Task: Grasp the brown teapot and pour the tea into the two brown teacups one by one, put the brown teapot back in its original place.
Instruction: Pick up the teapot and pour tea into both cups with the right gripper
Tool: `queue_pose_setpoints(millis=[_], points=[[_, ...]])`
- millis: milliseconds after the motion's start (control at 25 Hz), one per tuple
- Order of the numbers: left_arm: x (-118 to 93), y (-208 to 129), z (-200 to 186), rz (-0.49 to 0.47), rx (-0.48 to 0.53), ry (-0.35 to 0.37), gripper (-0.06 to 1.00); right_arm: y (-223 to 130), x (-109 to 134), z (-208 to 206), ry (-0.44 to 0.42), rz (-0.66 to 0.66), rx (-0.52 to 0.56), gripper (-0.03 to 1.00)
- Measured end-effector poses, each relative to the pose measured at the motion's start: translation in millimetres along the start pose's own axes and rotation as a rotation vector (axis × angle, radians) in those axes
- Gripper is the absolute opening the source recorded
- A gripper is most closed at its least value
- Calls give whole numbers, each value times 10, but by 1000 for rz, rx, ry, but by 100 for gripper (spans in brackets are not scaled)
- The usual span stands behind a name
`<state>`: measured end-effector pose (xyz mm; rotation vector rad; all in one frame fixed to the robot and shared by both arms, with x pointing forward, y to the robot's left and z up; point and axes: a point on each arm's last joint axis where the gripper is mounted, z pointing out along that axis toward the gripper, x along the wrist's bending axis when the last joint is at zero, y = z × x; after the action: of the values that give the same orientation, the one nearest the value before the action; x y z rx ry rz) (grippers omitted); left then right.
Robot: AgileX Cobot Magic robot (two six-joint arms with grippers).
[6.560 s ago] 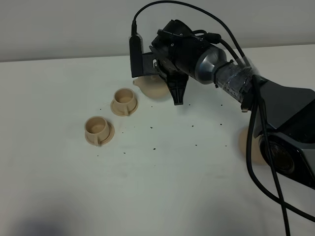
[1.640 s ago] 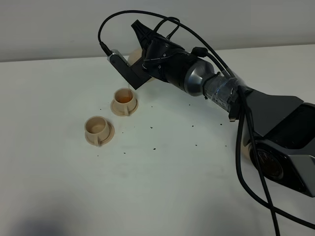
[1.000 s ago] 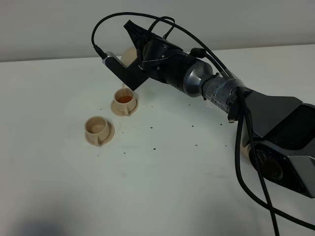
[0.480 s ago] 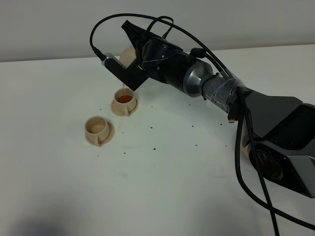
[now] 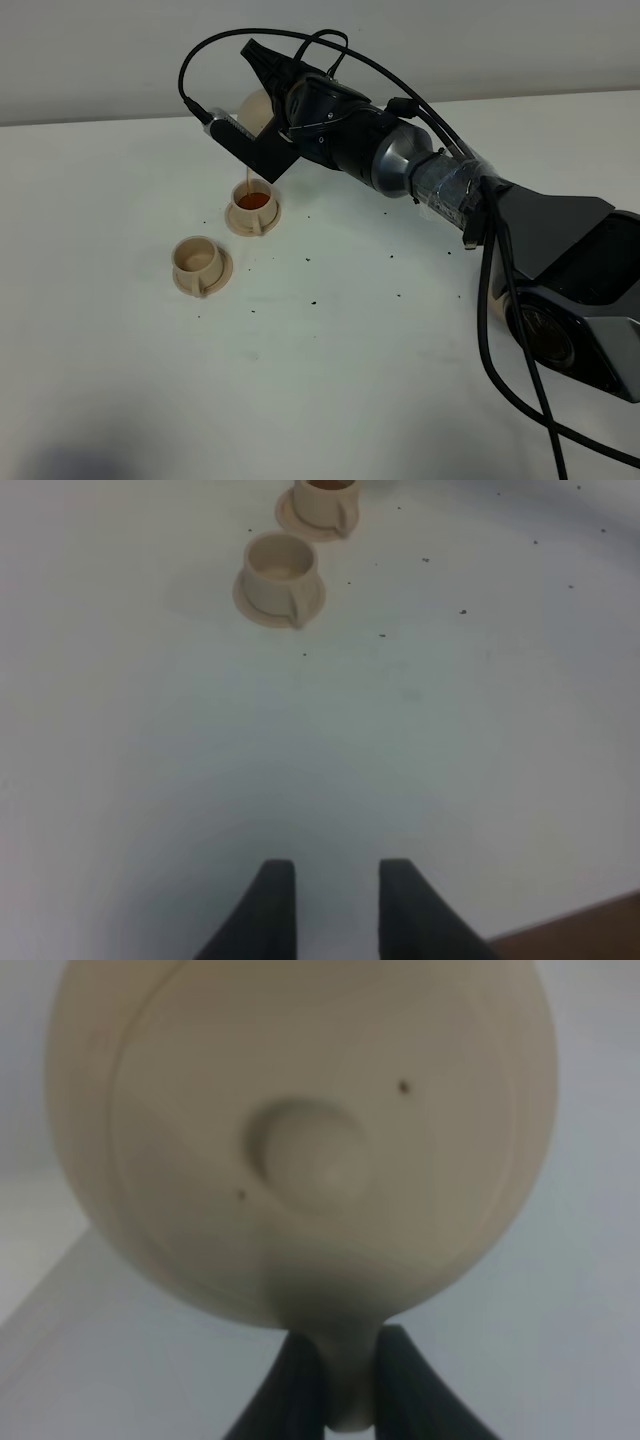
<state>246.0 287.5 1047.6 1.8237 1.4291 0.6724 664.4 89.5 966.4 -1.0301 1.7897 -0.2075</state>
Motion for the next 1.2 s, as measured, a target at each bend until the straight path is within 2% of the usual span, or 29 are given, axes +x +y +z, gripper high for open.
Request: queue_pose_setpoints(millis=[480, 1200], points=[[0, 0, 0, 0, 0, 0, 23, -15, -12, 0, -13, -33, 16, 11], [0, 0, 0, 0, 0, 0, 23, -17, -5, 0, -6, -13, 18, 11]])
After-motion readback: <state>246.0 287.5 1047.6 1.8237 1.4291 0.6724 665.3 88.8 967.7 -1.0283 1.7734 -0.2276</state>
